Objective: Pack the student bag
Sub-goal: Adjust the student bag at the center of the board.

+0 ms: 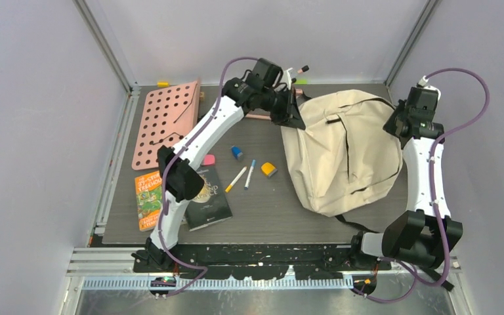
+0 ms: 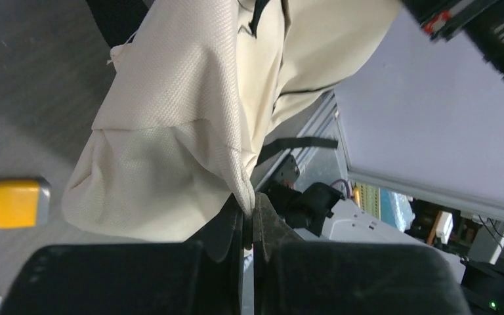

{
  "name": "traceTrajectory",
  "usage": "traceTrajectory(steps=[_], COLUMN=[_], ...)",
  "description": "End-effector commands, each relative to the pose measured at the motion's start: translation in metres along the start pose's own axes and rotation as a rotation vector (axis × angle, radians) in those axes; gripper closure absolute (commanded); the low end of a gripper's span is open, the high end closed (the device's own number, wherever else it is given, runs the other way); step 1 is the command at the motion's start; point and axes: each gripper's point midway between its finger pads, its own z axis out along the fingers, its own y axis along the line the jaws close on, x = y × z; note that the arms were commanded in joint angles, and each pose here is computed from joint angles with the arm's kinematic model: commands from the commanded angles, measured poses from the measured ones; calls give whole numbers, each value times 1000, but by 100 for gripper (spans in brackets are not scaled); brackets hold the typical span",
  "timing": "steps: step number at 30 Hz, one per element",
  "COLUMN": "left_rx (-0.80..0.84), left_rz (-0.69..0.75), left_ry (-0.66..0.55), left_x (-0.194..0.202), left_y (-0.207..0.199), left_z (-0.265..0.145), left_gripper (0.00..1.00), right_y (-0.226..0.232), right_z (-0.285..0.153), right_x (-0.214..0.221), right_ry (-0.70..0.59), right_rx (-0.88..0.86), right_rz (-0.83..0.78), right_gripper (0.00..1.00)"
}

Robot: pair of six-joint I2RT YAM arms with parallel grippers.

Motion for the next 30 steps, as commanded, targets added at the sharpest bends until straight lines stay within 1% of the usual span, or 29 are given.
traceTrajectory(steps=[1,4,7,12,13,14,15,16,17,18,19,20,21,22,23,24,26,30], left_rx=[-67,-41,-25,-42,-44,-49,-54,-64,-79,-101,-132,-173,-203,-233,-253,-265,-259,-215], left_rz=[0,7,43,92,94,93,96,105,116,130,141,156,170,186,199,209,211,195], left_ry=[-85,-204,-301,-369,-373,-376,-379,-379,-380,-380,-382,-386,-383,-375,-363,-345,-295,-196], left_x=[-44,-82,-110,-130,-132,-134,-135,-135,-136,-136,-136,-136,-134,-131,-126,-120,-100,-52], left_y=[43,52,60,79,83,86,89,91,94,98,103,109,113,117,120,121,122,121], left_z=[4,9,17,33,35,35,35,33,29,25,19,12,5,-1,-7,-11,-16,-15], left_gripper=[100,100,100,100,96,89,79,69,59,49,41,34,29,25,22,21,19,17], right_y=[1,13,17,15,12,11,9,8,7,6,5,4,2,0,-4,-7,-10,-21], right_z=[-2,-3,-4,3,6,7,10,10,12,14,15,16,17,18,18,18,15,10], right_x=[21,45,61,90,94,94,94,94,92,91,88,87,85,85,83,84,84,96], right_ry=[86,149,181,235,238,237,235,234,229,230,222,222,216,220,217,221,226,260], right_rx=[4,-45,-49,-25,-6,5,18,24,34,39,48,56,69,79,100,112,127,168], right_rz=[63,105,146,187,188,195,196,197,194,189,186,178,172,163,156,142,118,85], right_gripper=[99,99,99,99,99,100,98,95,86,80,65,57,45,40,32,27,22,19])
